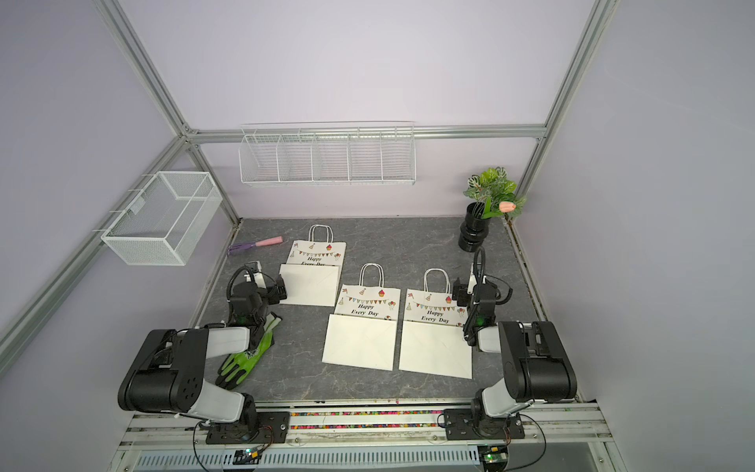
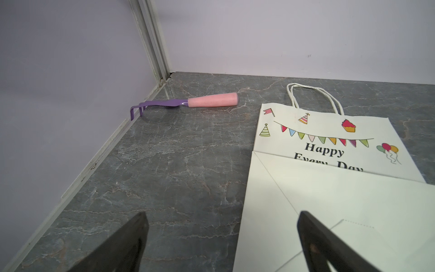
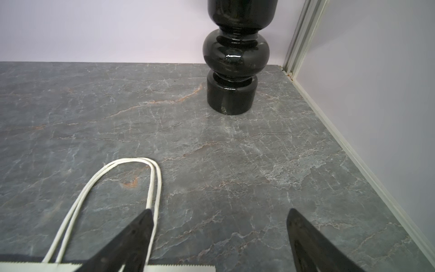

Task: Put away the paper bag
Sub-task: Reset both arms

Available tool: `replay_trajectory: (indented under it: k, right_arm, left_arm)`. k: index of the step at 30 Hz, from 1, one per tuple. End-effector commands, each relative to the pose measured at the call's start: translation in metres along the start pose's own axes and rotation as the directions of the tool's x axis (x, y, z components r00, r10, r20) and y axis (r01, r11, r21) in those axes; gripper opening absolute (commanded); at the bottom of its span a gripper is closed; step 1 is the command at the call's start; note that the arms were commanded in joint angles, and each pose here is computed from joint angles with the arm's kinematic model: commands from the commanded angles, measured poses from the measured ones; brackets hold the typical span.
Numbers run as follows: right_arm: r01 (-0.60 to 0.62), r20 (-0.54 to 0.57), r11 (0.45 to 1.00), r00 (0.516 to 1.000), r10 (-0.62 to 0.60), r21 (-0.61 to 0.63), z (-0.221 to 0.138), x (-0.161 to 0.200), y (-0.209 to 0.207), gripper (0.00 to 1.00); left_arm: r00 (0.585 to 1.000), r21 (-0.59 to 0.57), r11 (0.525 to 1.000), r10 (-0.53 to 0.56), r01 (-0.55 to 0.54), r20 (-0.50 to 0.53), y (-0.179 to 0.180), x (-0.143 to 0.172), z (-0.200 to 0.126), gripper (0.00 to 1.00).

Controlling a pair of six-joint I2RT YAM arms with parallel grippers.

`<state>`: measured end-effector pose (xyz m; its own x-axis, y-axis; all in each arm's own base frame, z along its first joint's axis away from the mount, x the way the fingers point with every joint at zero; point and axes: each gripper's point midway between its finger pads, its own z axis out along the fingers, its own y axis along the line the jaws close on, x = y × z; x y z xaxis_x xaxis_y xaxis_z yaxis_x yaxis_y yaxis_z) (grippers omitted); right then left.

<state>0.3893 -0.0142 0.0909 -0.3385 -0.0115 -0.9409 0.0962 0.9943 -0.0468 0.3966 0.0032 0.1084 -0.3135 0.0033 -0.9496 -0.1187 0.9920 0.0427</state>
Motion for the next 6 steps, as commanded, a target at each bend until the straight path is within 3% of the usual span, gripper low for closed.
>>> replay_trajectory:
  k: [1,6]
  right_arm:
    - [0.036,0.003,0.999,0.999,-0.036,-0.041,0.0015,-0.0028,0.0092,0.89]
    - [0.033,0.004,0.998,0.999,-0.033,-0.045,0.0013,-0.0035,0.0091,0.89]
  left_arm:
    - [1.000,0.002,1.000,-0.002,0.002,0.015,-0.0007,-0.0074,0.0035,0.99]
    - [1.000,0.003,1.000,-0.005,0.005,0.019,0.0001,-0.0083,0.0028,0.99]
